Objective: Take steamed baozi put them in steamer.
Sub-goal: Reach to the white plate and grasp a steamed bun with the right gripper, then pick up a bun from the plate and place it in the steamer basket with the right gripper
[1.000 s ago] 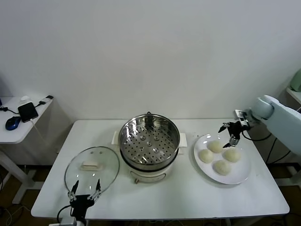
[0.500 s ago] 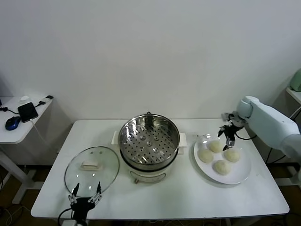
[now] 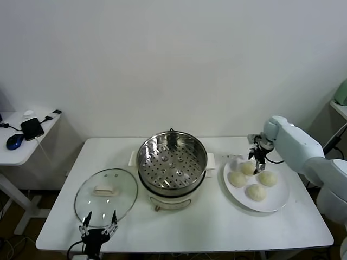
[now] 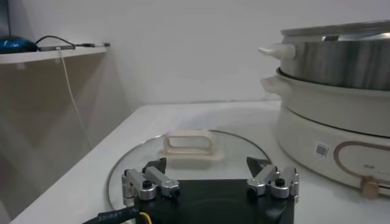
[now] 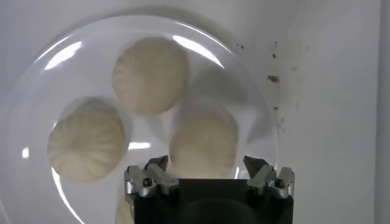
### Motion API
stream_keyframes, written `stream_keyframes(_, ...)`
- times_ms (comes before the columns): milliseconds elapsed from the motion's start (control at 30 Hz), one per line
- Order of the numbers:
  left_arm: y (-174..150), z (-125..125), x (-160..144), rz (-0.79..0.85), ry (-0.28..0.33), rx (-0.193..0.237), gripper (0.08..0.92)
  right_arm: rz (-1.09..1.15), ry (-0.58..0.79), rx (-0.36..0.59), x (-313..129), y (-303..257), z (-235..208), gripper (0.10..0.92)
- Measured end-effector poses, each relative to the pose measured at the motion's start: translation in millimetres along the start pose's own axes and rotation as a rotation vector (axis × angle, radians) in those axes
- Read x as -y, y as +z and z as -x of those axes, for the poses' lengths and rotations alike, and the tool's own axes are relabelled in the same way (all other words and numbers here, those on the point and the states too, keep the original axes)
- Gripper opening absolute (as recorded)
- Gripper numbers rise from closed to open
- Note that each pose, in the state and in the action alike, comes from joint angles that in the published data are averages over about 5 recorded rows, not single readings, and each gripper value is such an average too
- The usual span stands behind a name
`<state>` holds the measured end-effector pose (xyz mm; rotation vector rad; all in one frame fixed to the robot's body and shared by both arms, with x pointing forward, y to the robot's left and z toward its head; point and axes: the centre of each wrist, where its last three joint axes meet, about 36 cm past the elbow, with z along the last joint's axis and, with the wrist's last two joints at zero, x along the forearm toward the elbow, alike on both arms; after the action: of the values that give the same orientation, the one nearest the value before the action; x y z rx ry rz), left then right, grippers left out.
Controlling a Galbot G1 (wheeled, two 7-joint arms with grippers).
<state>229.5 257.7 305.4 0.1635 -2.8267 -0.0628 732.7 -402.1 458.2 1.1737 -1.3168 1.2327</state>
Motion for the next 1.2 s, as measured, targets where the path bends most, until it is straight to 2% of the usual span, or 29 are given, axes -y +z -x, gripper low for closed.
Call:
stream_keyframes(333, 0, -5, 0, 0.003, 0.002, 0.004, 0.823, -0.021, 0.009, 0.035, 2, 0, -11, 0.670)
stream_keyframes(467, -1, -8, 3, 0.006, 0.006, 0.008, 0.823, -0.061, 0.035, 0.054, 8, -1, -40, 0.663)
stream_keyframes(600, -1, -12, 7, 0.007, 0.013, 0.009, 0.823, -0.145, 0.076, 0.077, 18, -15, -88, 0.662)
stream_keyframes(733, -2, -15, 11, 0.006, 0.021, 0.010, 0.823, -0.276, 0.128, 0.106, 27, -50, -149, 0.660)
stream_keyframes(933, -5, -17, 12, 0.010, 0.026, 0.015, 0.823, -0.542, 0.181, 0.146, 23, -130, -231, 0.654)
stream_keyframes(1067, -6, -17, 11, 0.014, 0.026, 0.016, 0.823, -0.730, 0.187, 0.166, 11, -188, -258, 0.653)
stream_keyframes(1200, -6, -18, 10, 0.017, 0.024, 0.015, 0.823, -0.903, 0.179, 0.175, 0, -237, -263, 0.653)
